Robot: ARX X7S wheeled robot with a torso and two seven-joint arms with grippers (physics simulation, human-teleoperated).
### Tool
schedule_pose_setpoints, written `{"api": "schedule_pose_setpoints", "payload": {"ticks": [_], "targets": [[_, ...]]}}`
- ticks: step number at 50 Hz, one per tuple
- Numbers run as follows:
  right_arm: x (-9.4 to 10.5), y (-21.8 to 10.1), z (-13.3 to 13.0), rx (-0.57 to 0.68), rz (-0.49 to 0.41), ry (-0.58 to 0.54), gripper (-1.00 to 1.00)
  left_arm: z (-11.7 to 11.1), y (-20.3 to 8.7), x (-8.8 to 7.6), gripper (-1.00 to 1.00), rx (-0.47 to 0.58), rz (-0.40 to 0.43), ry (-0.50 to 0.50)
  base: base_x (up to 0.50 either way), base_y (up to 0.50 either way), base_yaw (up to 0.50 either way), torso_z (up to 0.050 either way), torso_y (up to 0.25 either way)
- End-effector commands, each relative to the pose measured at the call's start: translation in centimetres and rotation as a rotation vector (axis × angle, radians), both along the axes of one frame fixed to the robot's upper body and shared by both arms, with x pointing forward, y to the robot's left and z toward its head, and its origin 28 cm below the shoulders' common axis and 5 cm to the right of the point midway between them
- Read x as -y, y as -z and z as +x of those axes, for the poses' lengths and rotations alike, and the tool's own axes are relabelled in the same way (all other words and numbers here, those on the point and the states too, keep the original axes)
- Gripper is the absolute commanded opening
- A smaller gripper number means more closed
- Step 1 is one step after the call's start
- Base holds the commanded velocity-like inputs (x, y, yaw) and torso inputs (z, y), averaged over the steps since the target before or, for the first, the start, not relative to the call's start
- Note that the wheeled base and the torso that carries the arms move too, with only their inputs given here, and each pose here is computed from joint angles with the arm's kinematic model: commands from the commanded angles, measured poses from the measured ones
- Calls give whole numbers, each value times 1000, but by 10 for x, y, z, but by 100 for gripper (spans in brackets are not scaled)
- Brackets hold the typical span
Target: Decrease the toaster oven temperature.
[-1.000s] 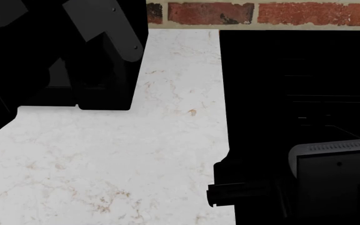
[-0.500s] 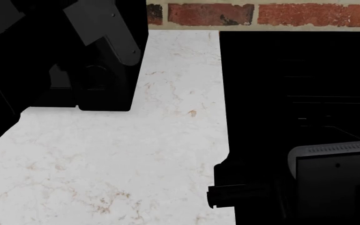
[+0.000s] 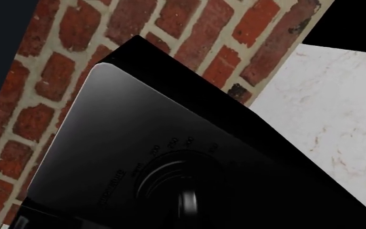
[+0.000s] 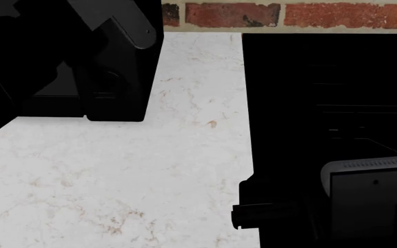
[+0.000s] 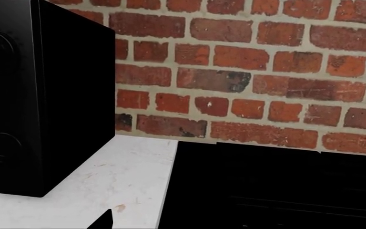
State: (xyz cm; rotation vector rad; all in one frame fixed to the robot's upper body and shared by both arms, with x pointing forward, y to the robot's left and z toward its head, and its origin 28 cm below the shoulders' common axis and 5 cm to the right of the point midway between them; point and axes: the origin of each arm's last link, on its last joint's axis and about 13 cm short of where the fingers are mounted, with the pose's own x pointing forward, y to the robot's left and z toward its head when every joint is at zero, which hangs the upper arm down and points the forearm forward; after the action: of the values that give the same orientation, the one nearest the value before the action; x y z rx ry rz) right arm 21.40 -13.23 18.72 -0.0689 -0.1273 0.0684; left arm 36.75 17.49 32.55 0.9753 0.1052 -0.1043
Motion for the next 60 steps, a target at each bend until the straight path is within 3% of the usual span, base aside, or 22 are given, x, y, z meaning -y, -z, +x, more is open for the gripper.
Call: {"api": "schedule_pose_setpoints", "payload": {"ticks": [1, 7, 28, 47, 60], "targets": [[0, -2, -3, 15, 7, 5, 100, 6, 1, -1, -100, 33, -144, -99, 19, -3, -10, 0, 0], [-1, -3, -3, 14, 7, 2, 100, 8, -1, -6, -100, 27, -237, -124, 19, -3, -10, 0, 0], [0, 0, -1, 8, 10, 1, 100, 10, -2, -17, -100, 54, -332, -173, 18, -2, -10, 0, 0], [0, 2, -1, 2, 13, 0, 100, 9, -4, -33, -100, 49, -554, -174, 14, -1, -6, 0, 0], [0, 1, -1, 4, 12, 0, 100, 10, 0, -42, -100, 66, -660, -207, 10, 0, -2, 0, 0]]}}
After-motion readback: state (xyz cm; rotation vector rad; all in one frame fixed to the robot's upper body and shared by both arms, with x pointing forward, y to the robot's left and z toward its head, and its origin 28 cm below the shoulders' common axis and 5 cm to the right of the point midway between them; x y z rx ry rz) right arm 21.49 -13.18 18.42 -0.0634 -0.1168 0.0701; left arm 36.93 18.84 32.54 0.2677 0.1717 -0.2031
